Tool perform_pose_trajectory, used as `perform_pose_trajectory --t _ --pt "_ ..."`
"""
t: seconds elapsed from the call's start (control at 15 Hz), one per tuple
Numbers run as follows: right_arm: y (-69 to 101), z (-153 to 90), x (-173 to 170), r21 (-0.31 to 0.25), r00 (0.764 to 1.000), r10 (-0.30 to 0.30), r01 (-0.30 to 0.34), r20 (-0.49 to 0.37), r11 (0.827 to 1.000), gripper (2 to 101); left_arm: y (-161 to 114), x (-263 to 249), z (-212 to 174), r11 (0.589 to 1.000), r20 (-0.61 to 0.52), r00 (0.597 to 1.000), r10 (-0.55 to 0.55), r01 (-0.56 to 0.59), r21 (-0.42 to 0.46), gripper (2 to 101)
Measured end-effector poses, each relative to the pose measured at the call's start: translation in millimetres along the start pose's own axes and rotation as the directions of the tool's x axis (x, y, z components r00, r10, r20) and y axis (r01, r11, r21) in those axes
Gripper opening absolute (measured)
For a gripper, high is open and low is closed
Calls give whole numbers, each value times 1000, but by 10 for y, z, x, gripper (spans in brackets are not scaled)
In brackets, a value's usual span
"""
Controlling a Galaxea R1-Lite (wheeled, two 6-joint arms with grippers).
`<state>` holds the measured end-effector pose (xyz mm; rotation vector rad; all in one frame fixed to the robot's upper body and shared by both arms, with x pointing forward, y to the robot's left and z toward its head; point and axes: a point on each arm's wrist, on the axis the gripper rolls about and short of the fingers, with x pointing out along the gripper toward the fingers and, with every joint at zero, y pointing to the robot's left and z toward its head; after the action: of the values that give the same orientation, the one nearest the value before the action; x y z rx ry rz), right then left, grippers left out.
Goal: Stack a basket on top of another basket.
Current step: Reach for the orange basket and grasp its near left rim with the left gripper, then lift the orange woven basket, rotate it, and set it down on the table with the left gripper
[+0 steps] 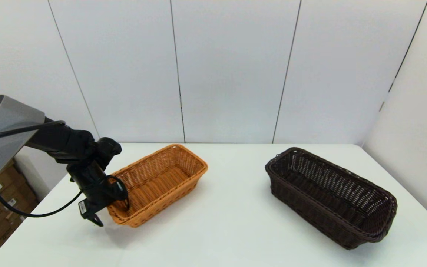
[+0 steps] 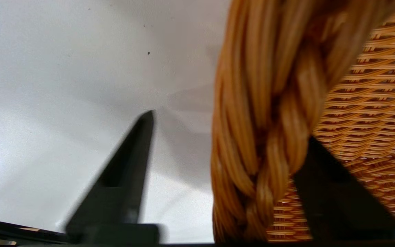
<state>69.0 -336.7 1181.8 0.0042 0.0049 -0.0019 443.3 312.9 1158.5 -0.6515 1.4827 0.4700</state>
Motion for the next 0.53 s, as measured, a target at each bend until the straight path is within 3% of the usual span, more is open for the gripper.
perform_pose_trajectory --t 0.27,0.53 --pt "0 0 0 0 1000 0 0 0 1000 973 -18 19 -10 1000 1 1000 3 -3 1 421" --pt "0 0 0 0 1000 0 0 0 1000 973 -24 21 -15 1000 -3 1000 0 0 4 390"
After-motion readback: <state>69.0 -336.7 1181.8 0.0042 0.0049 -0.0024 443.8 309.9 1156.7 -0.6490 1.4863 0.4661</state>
